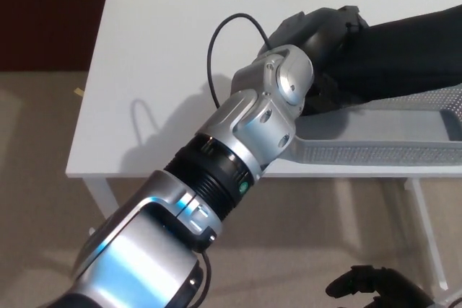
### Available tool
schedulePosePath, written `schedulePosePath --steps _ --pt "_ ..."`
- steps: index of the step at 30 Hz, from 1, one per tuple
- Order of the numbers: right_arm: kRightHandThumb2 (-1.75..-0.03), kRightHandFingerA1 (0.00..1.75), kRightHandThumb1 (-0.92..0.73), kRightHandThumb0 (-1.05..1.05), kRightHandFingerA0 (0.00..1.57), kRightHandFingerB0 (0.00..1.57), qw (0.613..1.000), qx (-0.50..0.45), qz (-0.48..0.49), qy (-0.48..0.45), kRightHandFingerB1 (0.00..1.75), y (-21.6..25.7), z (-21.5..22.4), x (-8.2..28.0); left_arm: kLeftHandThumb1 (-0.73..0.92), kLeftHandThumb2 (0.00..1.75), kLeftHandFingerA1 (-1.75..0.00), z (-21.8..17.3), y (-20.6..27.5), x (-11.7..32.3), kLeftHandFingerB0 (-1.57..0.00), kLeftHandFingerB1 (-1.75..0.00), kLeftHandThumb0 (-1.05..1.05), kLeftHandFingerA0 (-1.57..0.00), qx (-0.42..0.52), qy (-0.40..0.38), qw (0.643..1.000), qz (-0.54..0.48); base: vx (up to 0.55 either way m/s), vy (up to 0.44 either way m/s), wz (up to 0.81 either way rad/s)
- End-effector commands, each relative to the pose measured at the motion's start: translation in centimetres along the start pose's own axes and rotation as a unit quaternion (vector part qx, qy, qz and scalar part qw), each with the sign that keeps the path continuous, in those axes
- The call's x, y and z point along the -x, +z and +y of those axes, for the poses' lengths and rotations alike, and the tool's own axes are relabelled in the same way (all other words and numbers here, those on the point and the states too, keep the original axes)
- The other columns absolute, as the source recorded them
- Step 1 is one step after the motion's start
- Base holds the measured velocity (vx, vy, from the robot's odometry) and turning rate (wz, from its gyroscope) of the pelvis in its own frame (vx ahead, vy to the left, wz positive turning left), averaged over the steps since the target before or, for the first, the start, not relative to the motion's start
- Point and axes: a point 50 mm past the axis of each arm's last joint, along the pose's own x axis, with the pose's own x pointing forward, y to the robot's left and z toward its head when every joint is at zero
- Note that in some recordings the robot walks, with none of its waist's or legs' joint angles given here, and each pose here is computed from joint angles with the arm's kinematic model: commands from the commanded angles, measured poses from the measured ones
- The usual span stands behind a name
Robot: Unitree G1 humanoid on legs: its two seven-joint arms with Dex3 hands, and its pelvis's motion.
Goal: The robot walk towards a table in front and pick up a black pencil case on the left hand side and put the pencil case into a small container on the right hand side
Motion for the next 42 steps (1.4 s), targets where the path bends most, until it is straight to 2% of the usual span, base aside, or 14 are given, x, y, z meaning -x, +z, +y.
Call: schedulePosePath --steps 1,6,10,11,12,14,15,17,18,19,20,21,37,42 --pt "-0.74 0.64 -0.69 -0.49 0.65 0.48 1.0 0.016 0.017 0.001 0.71 -0.4 -0.4 0.3 0.74 0.65 -1.42 -4.0 7.0 0.6 -0.71 -0.71 -0.21 -0.7 0.044 -0.045 0.995 -0.078 0.0 0.0 0.0" --pt "-0.75 0.63 -0.68 -0.48 0.63 0.49 1.0 0.016 0.016 0.0 0.72 -0.2 -0.5 0.2 0.79 0.63 -1.16 -4.1 7.2 0.5 -0.68 -0.54 -0.23 -0.69 0.043 -0.053 0.995 -0.074 0.0 0.0 0.0" --pt "-0.75 0.63 -0.68 -0.48 0.6 0.47 1.0 0.021 0.015 0.003 0.7 -0.1 -0.6 0.1 0.72 0.61 -0.95 -4.2 7.2 0.4 -0.7 -0.5 -0.25 -1.01 0.042 -0.059 0.994 -0.078 0.0 0.0 0.0" --pt "-0.75 0.63 -0.68 -0.48 0.62 0.47 1.0 0.023 0.015 0.002 0.7 0.0 -0.6 0.1 0.55 0.57 -0.69 -4.5 7.2 0.5 -0.21 -0.29 -0.46 -0.57 0.049 -0.069 0.992 -0.089 0.0 0.0 0.0" --pt "-0.75 0.63 -0.68 -0.48 0.62 0.47 1.0 0.024 0.015 0.002 0.7 0.1 -0.6 0.1 0.55 0.57 -0.69 -4.6 7.1 0.6 -0.21 -0.29 -0.46 -0.57 0.052 -0.074 0.992 -0.093 0.0 0.0 0.0" --pt "-0.74 0.63 -0.68 -0.48 0.63 0.47 1.0 0.026 0.015 0.003 0.69 0.1 -0.5 0.1 0.44 0.82 -0.08 -4.7 7.1 0.5 0.0 -0.01 -0.76 0.0 0.003 -0.103 0.991 -0.08 0.0 0.0 0.0" --pt "-0.74 0.63 -0.68 -0.48 0.63 0.47 0.999 0.029 0.015 0.004 0.69 0.1 -0.6 0.0 0.45 0.83 -0.03 -4.7 7.1 0.5 0.0 0.0 -0.79 0.0 -0.007 -0.109 0.991 -0.076 0.0 0.0 0.0" --pt "-0.74 0.63 -0.68 -0.48 0.63 0.47 0.999 0.03 0.013 0.005 0.69 0.1 -0.6 0.0 0.52 0.57 0.0 -4.8 7.0 0.5 0.0 0.0 -0.87 0.0 -0.017 -0.116 0.991 -0.071 0.0 0.0 0.0" --pt "-0.74 0.63 -0.68 -0.48 0.63 0.47 0.999 0.03 0.013 0.005 0.69 0.1 -0.7 -0.1 0.46 0.86 0.0 -4.8 6.8 0.5 0.0 -0.01 -0.87 0.0 -0.02 -0.118 0.99 -0.07 0.0 0.0 0.0" --pt "-0.74 0.63 -0.67 -0.48 0.63 0.47 0.999 0.03 0.014 0.005 0.69 0.2 -0.7 -0.1 0.47 0.87 0.0 -4.8 6.7 0.5 0.0 -0.01 -0.88 0.0 -0.021 -0.118 0.99 -0.071 0.0 0.0 0.0" --pt "-0.74 0.63 -0.67 -0.48 0.63 0.47 0.999 0.031 0.014 0.005 0.69 0.2 -0.8 -0.1 0.47 0.87 0.0 -4.8 6.7 0.5 0.0 -0.01 -0.88 0.0 -0.021 -0.118 0.99 -0.071 0.0 0.0 0.0" --pt "-0.74 0.63 -0.67 -0.48 0.64 0.48 0.999 0.031 0.015 0.005 0.7 0.3 -0.8 -0.1 0.58 0.59 0.0 -4.8 6.6 0.5 0.0 0.0 -0.94 0.0 -0.023 -0.117 0.99 -0.07 0.0 0.0 0.0" --pt "-0.75 0.63 -0.65 -0.47 0.63 0.48 1.0 0.024 0.009 0.014 0.7 1.1 -0.7 -0.2 0.59 0.6 0.0 -3.9 5.2 0.6 0.0 0.0 -1.0 0.0 -0.043 -0.119 0.99 -0.066 0.0 0.0 0.0" --pt "-0.74 0.63 -0.66 -0.46 0.64 0.49 0.999 0.044 0.01 0.014 0.69 1.1 -0.5 -0.3 0.59 0.61 0.0 2.1 6.2 3.6 0.0 0.0 -0.96 0.0 -0.079 -0.05 0.984 -0.153 0.0 0.0 0.0"
